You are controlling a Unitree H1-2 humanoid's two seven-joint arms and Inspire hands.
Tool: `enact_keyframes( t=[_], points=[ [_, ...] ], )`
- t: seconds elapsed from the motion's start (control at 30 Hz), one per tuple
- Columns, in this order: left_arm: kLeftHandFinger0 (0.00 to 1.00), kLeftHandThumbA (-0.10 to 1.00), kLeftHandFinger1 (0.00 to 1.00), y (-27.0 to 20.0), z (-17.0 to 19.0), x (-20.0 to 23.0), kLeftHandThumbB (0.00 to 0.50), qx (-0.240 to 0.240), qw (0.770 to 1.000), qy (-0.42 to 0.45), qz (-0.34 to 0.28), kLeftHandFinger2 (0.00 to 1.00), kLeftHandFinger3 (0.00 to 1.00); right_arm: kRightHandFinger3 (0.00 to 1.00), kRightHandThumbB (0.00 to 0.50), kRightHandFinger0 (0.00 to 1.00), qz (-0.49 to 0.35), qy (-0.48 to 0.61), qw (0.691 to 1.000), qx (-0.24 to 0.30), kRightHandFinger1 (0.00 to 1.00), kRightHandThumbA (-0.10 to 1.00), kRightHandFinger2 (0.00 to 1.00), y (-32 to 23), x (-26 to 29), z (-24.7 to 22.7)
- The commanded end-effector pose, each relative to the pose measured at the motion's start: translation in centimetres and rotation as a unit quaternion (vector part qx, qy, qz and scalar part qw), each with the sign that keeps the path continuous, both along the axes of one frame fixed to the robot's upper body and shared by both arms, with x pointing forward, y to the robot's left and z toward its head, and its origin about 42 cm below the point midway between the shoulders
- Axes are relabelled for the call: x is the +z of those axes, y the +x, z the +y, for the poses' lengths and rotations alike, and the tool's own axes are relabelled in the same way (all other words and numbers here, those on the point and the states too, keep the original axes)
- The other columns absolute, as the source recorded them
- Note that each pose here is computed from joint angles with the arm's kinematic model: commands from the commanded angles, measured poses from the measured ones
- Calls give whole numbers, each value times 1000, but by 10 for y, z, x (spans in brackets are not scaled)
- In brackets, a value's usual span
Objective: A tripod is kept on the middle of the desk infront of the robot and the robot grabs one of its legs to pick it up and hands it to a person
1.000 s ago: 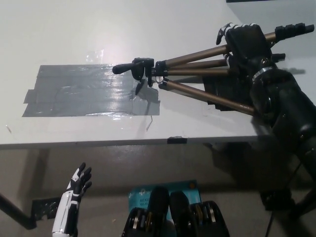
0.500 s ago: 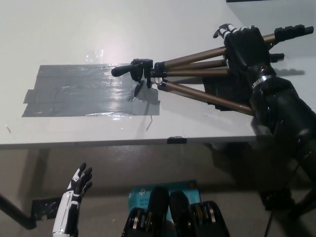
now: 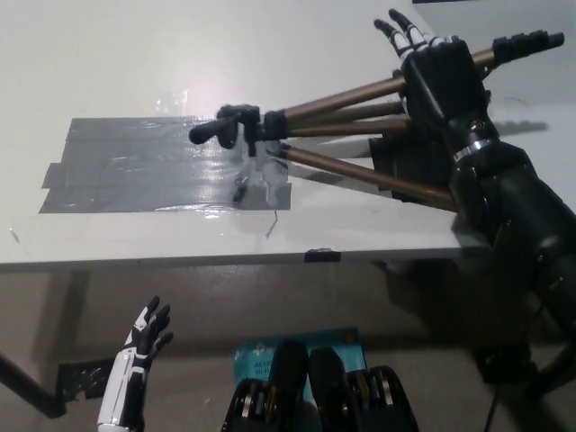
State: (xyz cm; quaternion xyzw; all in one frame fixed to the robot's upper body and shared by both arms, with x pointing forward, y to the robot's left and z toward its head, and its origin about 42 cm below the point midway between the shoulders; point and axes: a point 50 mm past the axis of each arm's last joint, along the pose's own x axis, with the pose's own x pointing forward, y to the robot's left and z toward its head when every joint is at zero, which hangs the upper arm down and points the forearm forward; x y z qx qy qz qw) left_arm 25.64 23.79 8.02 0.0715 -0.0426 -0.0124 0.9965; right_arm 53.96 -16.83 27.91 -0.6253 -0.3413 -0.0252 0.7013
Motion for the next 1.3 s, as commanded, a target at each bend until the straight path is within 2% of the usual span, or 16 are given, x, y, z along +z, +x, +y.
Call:
enact_keyframes(
  t=[0.0,0.07,0.2,0.33,0.5,0.53,0.57,0.63,0.7,0.77,0.97,1.1,1.17,1.2,1.23,1.27],
  points=[
    [973,1000,1000,-6,0,5,37,-10,999,-1,-34,1000,1000,925,187,0,-186,89,975,82,383,-100,837,-6,106,28],
    [965,1000,1000,-6,1,5,33,-14,999,2,-35,1000,1000,966,205,0,-187,88,975,83,355,-100,841,-7,110,32],
    [957,1000,1000,-6,0,6,34,-15,999,3,-35,1000,1000,906,223,0,-192,84,974,84,308,-100,821,-8,114,34],
    [930,1000,1000,-4,-1,8,27,-17,999,4,-35,1000,1000,912,242,0,-194,84,973,95,364,-100,874,-6,116,38],
    [886,1000,1000,-4,-1,8,31,-19,999,13,-36,1000,1000,909,214,0,-174,69,978,89,432,-100,921,0,113,50],
    [887,1000,1000,-5,-1,8,37,-21,999,10,-35,1000,1000,983,211,2,-171,67,979,91,453,-100,930,1,112,51],
    [887,1000,1000,-6,-2,7,35,-22,999,7,-33,1000,1000,891,210,0,-168,64,979,93,477,-100,938,2,112,52],
    [878,1000,1000,-6,-3,7,25,-22,999,8,-32,1000,1000,827,220,0,-180,51,979,80,473,-100,901,5,111,59],
    [864,1000,995,-6,-3,6,32,-22,999,10,-31,1000,1000,870,203,0,-171,60,980,83,425,-100,850,6,107,64],
    [857,1000,991,-9,-3,5,17,-22,999,7,-28,1000,1000,911,184,0,-164,61,981,83,421,-100,857,7,101,69],
    [831,1000,983,-10,-8,5,0,-20,999,14,-30,1000,1000,960,244,0,-155,53,984,77,448,-100,865,10,87,75],
    [807,1000,972,-11,-6,3,5,-22,999,23,-32,1000,1000,968,249,0,-144,62,985,76,432,-100,861,9,79,74],
    [802,1000,968,-13,-6,2,11,-22,999,24,-29,1000,1000,968,237,0,-144,62,985,75,429,-100,852,9,76,74],
    [794,1000,962,-13,-6,1,21,-21,999,21,-29,1000,1000,971,206,0,-146,64,985,73,437,-100,849,9,75,73],
    [793,1000,961,-12,-6,1,21,-21,999,19,-30,1000,1000,977,209,0,-148,64,984,71,451,-100,853,9,76,72],
    [789,1000,958,-10,-6,2,10,-20,999,18,-33,1000,1000,981,184,0,-151,64,984,71,456,-100,852,10,77,71]
  ],
)
